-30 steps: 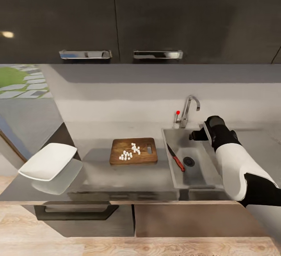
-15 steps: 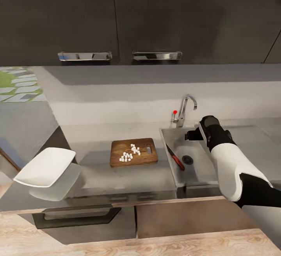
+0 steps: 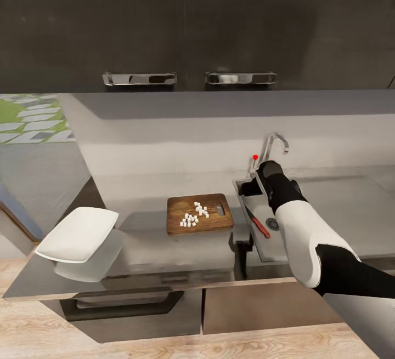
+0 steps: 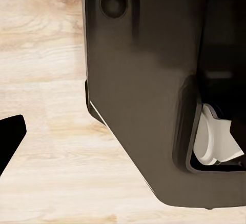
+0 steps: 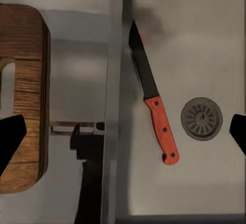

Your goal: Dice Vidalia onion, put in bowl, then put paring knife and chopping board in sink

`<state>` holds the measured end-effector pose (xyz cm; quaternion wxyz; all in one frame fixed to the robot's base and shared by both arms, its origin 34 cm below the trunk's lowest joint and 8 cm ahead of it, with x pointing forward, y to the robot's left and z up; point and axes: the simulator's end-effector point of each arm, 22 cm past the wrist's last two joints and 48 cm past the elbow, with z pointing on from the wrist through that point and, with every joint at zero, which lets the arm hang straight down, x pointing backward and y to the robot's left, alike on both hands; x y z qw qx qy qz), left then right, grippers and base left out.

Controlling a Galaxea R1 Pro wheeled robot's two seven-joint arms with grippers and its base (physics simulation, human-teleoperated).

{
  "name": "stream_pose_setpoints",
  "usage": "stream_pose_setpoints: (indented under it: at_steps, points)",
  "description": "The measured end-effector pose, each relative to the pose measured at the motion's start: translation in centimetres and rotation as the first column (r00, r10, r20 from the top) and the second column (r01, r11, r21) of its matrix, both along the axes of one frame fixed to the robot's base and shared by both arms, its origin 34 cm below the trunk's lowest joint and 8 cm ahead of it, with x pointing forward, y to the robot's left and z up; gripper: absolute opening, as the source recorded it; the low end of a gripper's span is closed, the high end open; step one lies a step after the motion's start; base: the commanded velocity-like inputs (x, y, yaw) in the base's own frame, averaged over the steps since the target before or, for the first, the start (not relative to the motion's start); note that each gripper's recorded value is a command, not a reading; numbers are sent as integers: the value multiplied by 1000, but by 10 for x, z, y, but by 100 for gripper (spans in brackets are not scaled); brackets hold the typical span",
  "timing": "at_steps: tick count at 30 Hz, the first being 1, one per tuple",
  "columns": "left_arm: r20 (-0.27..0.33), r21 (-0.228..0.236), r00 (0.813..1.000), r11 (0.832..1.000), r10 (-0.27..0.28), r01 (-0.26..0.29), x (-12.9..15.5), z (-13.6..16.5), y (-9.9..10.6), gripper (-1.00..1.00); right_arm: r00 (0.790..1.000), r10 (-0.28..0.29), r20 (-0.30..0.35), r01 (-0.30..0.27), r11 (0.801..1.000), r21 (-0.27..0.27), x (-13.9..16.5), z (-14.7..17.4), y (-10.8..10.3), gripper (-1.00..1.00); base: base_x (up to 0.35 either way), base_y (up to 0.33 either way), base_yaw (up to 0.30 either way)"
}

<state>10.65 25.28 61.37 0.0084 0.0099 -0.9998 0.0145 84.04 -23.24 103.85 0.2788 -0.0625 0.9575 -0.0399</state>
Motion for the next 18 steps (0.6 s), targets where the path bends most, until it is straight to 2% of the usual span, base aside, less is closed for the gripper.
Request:
stream_pose_setpoints:
  at_steps: [4, 10, 18]
  points:
    - [0, 0, 1000, 1000, 0, 0, 0, 0, 0, 100, 1000, -10, 15, 10, 1000, -8, 3, 6, -8, 100, 0, 1, 0]
    - [0, 0, 1000, 1000, 0, 0, 0, 0, 0, 100, 1000, -9, 17, 10, 1000, -10, 3, 6, -8, 100, 33, 54, 16]
    - [-4, 0, 1000, 1000, 0, 0, -2, 0, 0, 100, 1000, -3, 12, 3, 1000, -9, 3, 3, -3, 100, 13, 25, 135]
